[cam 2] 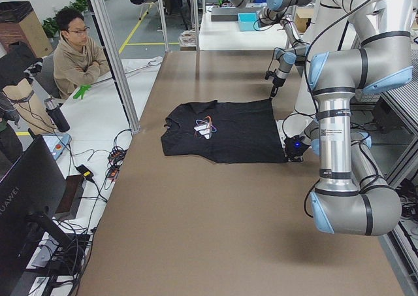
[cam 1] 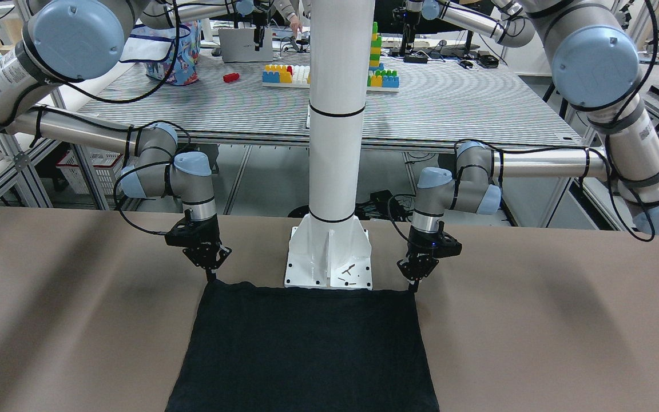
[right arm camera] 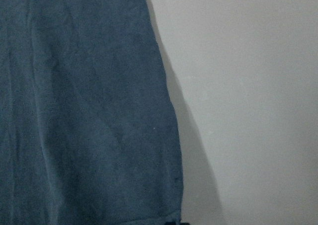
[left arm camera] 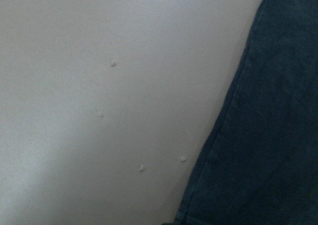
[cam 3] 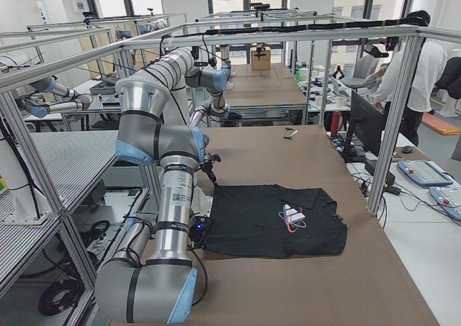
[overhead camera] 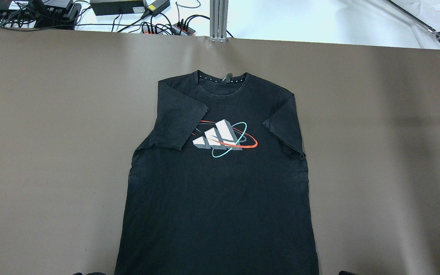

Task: Fold clothes
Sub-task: 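Lower both grippers to the hem corners nearest the robot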

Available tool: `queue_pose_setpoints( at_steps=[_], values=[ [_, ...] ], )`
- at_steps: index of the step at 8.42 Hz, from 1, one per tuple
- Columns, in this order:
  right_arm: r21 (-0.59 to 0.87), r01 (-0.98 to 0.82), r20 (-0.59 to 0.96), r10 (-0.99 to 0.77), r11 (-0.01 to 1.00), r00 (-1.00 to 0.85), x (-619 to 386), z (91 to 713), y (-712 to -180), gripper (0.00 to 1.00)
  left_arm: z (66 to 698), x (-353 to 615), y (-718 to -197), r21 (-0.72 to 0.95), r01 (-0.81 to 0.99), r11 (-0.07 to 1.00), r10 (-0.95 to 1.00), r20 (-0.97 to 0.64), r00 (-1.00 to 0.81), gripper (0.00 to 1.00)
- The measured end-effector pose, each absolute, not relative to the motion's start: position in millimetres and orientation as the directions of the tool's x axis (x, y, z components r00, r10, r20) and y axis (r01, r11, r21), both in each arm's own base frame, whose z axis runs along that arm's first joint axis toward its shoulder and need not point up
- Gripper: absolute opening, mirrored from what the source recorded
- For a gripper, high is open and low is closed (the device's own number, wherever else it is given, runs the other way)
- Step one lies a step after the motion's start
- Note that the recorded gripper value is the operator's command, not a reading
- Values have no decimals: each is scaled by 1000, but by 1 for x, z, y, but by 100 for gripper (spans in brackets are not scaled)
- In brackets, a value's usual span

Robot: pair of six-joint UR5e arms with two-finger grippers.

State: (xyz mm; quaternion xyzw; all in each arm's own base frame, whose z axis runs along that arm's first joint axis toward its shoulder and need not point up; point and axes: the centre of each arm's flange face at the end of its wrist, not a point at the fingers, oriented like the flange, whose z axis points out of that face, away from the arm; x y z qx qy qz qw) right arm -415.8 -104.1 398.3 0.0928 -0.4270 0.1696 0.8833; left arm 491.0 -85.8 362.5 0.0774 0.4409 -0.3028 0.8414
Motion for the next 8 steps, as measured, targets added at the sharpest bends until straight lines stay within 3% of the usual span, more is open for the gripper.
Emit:
queue_pose_setpoints(
  at_steps=[3,8],
  values=[
    [24,-385,788,220,923,575,-415,397,-106,0,355,486,-90,-145,578,803,-443,-794,416,0],
    [-8,-379,795,236,926,559,-383,350,-138,0,286,399,-143,-241,550,800,-467,-826,317,0]
  ],
)
